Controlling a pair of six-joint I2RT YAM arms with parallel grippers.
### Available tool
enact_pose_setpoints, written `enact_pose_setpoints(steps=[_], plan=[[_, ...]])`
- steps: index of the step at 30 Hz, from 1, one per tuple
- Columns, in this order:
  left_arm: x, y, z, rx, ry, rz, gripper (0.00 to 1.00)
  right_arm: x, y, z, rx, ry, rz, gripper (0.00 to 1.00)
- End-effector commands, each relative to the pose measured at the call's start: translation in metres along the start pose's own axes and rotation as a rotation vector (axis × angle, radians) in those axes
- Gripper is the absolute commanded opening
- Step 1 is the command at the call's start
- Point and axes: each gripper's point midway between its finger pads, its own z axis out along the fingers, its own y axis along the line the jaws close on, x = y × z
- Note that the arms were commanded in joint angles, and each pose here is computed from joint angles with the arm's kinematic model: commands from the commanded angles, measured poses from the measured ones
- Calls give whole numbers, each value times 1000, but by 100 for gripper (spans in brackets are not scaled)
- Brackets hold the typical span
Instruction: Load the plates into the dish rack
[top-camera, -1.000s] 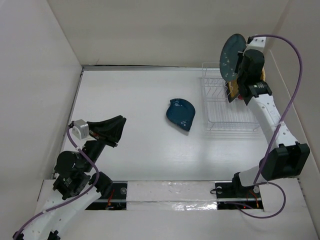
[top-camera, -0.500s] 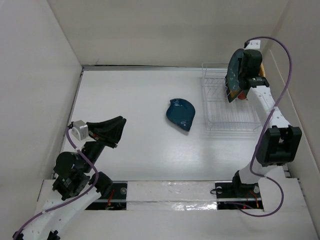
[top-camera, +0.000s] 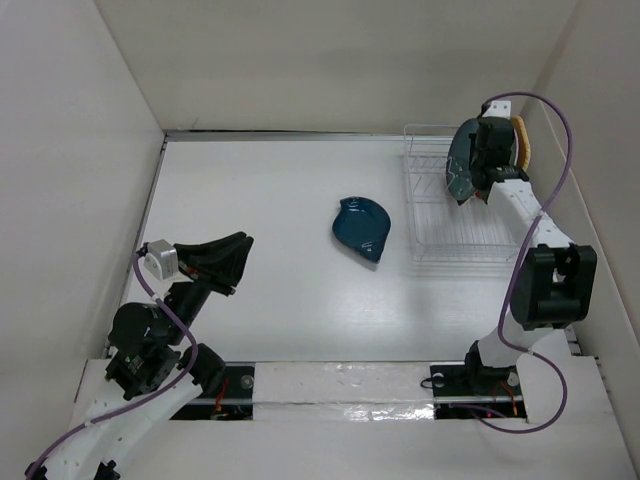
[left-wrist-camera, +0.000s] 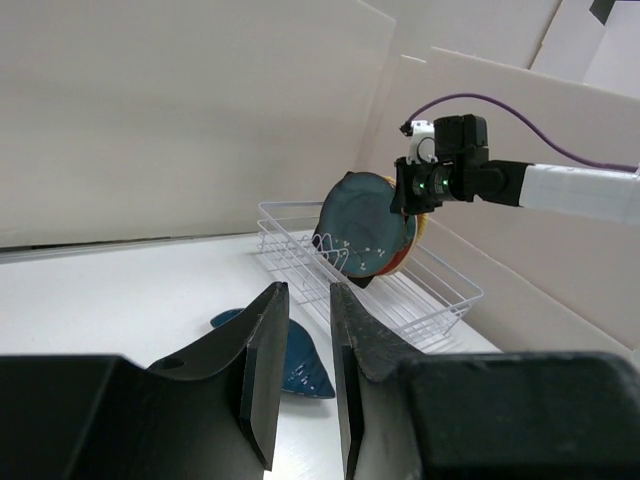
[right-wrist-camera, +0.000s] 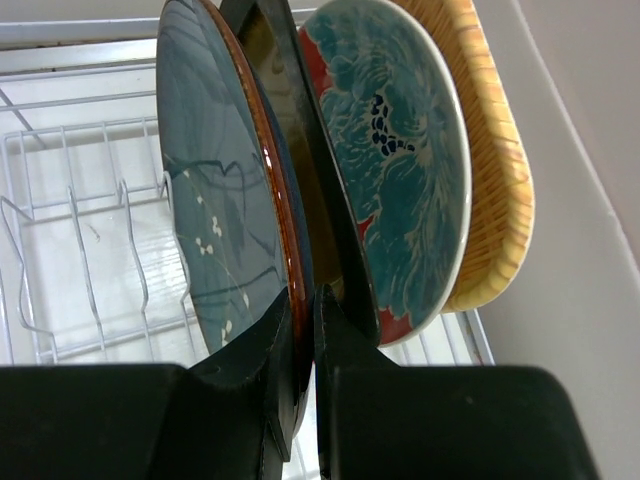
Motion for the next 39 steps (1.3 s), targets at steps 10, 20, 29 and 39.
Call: enact_pose_setpoints(steps=[10,20,29,39], plan=[[-12,-5,4,16,-34,-10,21,-44,20,3,-33,-209,134,10],[3,0,13,-17,23,-19,19,-38,23,2,-31,-201,136,23],[35,20,29,-123,130,-29,13,-29,30,-8,-40,-196,244,38],[123,43,61,-235,442,-85,15,-54,27,-89,-204,-296,435,70]])
